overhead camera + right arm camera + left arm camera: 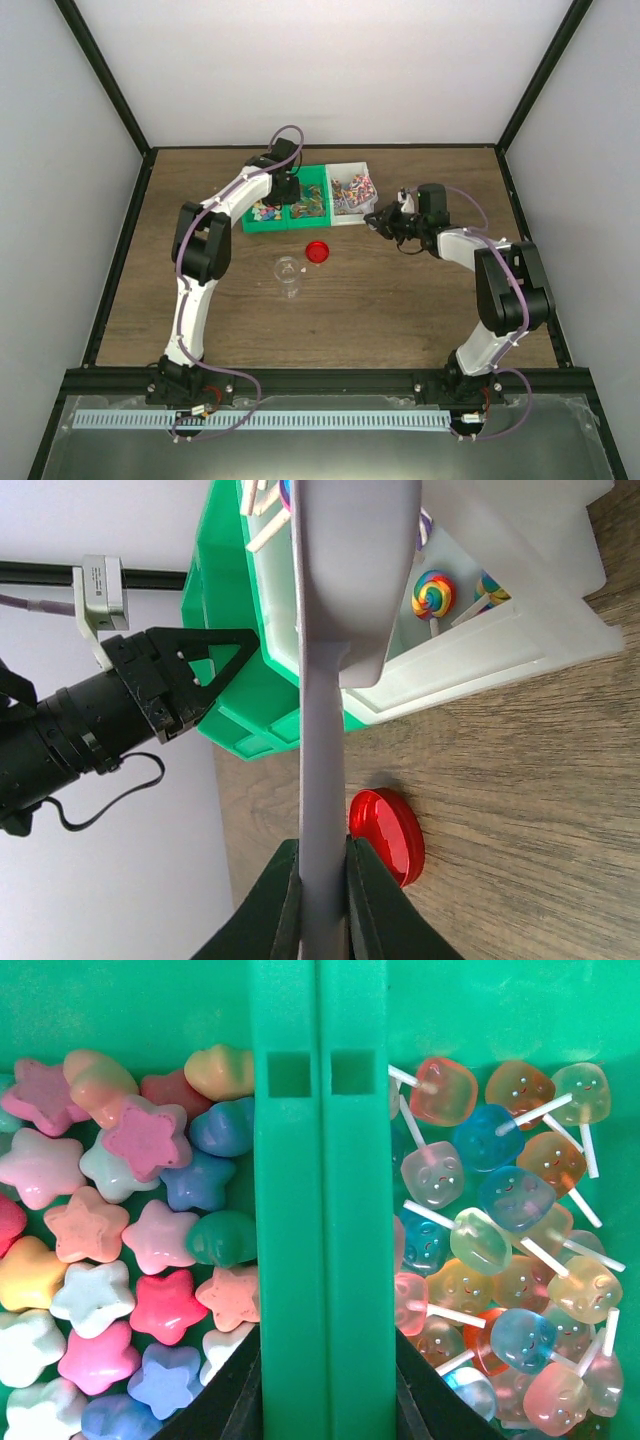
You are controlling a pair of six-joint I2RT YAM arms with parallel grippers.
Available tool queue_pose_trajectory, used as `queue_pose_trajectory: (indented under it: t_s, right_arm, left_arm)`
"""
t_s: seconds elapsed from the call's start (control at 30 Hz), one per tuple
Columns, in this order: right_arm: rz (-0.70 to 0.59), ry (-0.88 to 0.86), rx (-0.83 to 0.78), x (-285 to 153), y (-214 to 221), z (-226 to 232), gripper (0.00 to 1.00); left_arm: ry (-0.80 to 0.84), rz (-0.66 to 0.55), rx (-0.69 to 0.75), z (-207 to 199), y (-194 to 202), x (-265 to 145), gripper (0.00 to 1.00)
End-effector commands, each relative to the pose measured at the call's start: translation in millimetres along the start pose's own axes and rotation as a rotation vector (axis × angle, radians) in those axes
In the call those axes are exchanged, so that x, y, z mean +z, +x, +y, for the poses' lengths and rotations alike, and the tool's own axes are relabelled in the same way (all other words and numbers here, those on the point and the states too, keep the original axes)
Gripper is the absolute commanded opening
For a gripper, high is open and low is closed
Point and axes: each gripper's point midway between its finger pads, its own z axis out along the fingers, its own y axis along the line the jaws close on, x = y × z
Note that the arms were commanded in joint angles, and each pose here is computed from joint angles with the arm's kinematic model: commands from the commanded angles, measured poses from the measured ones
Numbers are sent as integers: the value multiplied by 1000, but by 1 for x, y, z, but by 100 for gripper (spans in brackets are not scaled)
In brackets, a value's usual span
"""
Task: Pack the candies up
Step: Scoop the fake candies from the storage box.
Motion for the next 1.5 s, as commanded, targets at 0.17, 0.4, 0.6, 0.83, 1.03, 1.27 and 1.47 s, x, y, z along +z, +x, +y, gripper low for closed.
queue_pose_trajectory:
  t_s: [0.17,0.4,0.6,0.83,1.03,1.27,1.47]
  right_arm:
    - [-115,24,-83,-27,-28,17,1]
    - [-67,26,-69,-16,-11,9,1]
    - [-12,32,-101,-5,-5,13,1]
    - [-91,67,-94,-25,-23,10,1]
    - [-14,60,-106,-3,-4,16,1]
    - [-83,30,-89,-27,-21,16,1]
    - [-5,51,-91,-6,-2,14,1]
  left_arm:
    - [31,213,-73,12,52,34,4]
    - [40,220,-74,10,53,36,4]
    - [45,222,-77,10,53,35,4]
    - [42,214,-76,10,52,33,4]
    - [51,219,-78,8,53,34,4]
    - [49,220,-78,10,54,33,4]
    - [57,220,-80,7,52,34,4]
